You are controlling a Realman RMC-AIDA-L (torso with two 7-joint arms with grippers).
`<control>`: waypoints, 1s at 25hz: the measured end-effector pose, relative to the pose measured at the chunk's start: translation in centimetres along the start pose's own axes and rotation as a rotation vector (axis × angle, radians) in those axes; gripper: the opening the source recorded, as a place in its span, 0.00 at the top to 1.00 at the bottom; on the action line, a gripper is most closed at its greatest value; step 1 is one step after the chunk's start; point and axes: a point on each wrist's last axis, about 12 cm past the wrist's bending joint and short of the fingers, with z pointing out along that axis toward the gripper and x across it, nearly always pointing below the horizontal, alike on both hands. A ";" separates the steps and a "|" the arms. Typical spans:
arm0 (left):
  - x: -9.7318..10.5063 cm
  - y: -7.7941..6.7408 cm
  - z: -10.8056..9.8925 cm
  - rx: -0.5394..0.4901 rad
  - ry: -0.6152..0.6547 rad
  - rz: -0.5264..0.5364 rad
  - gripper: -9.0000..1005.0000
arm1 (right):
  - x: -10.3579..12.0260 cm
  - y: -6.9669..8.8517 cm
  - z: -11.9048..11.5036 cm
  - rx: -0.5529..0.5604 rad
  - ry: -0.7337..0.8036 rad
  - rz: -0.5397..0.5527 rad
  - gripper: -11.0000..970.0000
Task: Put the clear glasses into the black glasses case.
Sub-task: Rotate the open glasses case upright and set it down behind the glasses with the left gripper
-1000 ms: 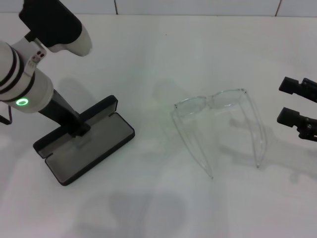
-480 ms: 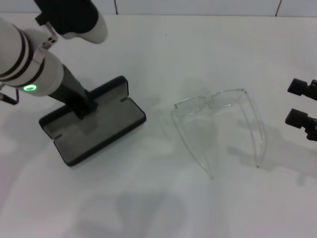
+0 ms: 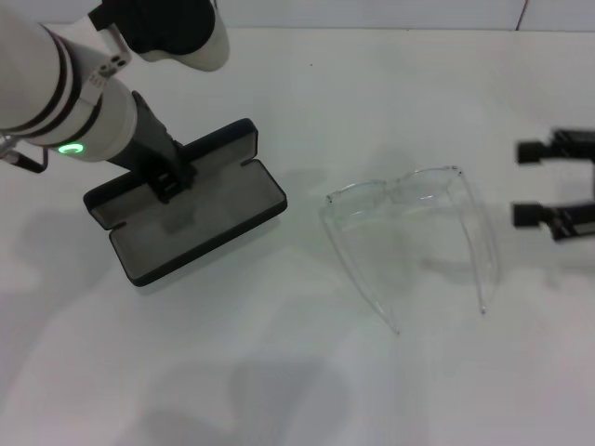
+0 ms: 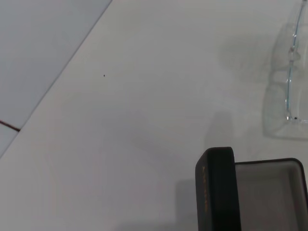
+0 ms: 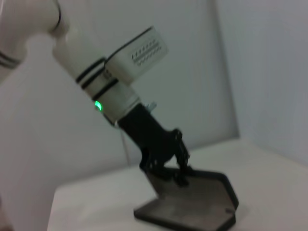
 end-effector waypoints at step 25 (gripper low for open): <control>1.4 -1.5 0.8 0.000 -0.035 0.043 0.79 | -11.2 -4.9 17.8 -0.073 0.825 -0.401 0.17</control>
